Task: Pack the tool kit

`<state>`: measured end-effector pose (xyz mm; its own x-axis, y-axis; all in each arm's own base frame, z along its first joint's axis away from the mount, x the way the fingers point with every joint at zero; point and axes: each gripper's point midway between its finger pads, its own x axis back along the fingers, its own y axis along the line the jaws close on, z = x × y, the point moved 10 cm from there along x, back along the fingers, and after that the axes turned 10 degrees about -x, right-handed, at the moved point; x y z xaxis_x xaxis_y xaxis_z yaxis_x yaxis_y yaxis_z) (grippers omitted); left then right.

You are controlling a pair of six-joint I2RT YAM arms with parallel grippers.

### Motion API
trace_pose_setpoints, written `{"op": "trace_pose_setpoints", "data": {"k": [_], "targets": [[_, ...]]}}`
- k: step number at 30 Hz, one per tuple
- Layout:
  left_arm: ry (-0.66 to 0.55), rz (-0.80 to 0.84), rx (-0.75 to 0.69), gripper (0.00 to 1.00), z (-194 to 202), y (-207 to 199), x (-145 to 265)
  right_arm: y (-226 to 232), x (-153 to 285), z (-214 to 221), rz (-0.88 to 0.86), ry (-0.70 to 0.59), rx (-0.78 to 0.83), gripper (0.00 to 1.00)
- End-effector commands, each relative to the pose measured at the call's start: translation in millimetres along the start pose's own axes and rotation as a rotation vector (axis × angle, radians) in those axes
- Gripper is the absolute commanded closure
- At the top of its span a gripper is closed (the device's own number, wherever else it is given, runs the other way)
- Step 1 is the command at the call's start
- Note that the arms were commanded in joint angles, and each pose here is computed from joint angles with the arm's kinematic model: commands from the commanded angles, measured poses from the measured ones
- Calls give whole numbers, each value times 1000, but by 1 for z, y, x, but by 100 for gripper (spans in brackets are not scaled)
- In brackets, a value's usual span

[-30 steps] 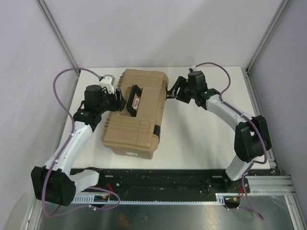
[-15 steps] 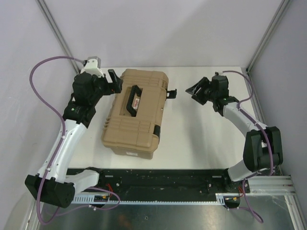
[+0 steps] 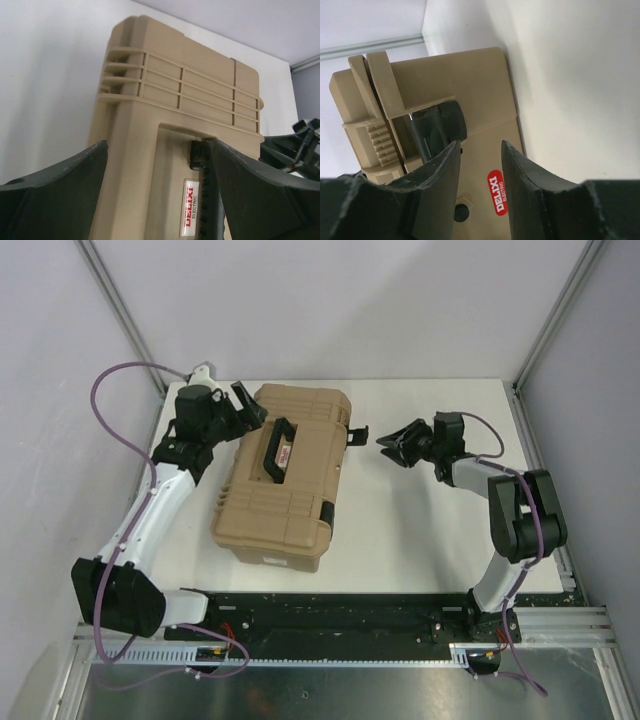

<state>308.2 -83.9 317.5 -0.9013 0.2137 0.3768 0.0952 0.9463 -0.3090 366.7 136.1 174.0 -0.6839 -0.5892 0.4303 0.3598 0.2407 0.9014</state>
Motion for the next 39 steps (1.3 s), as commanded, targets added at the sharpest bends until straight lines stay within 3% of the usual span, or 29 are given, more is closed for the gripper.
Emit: {"op": "trace_pose_setpoints", "data": {"k": [1, 14, 26, 39], "targets": [[30, 92, 103, 12, -6, -10, -7, 19, -13, 10, -154, 105, 7, 58], [142, 40, 107, 13, 28, 3, -31, 45, -26, 34, -324, 189, 69, 58], [215, 9, 73, 16, 49, 13, -43, 46, -38, 42, -344, 218, 86, 56], [236, -8, 55, 17, 55, 17, -46, 54, -41, 45, -300, 173, 180, 45]]}}
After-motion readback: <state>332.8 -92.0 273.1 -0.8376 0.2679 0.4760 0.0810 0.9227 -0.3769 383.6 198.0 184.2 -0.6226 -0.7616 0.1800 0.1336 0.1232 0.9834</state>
